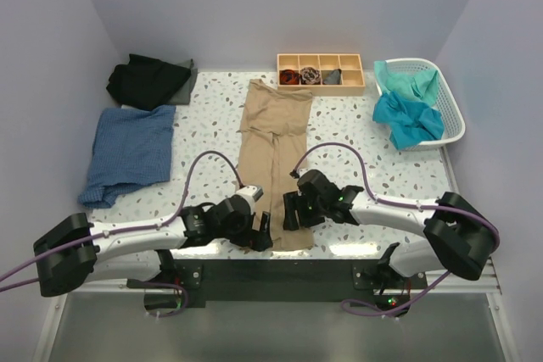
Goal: Fold and stack the t-shirts
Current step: Fold the tshirt
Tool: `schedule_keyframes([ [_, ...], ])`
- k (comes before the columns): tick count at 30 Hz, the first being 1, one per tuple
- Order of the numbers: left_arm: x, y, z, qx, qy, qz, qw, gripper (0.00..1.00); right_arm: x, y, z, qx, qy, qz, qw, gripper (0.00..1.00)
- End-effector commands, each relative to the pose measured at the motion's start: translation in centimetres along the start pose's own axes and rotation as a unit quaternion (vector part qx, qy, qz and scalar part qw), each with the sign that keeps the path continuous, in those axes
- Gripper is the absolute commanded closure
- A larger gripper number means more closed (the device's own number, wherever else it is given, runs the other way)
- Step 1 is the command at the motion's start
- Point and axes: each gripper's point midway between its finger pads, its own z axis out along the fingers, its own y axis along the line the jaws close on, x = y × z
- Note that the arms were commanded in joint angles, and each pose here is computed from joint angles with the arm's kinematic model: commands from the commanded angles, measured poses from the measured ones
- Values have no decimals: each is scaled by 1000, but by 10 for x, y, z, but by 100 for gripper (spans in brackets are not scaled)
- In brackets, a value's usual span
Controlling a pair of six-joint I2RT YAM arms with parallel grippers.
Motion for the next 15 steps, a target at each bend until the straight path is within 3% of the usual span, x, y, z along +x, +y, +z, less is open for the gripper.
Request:
schedule_keyframes([
  [1,20,13,2,-16,22,-11,1000,0,14,-31,-5,76,19,4,997,36],
  [15,47,32,-8,-41,58,-10,997,0,30,-53,-5,124,39,19,991,36],
])
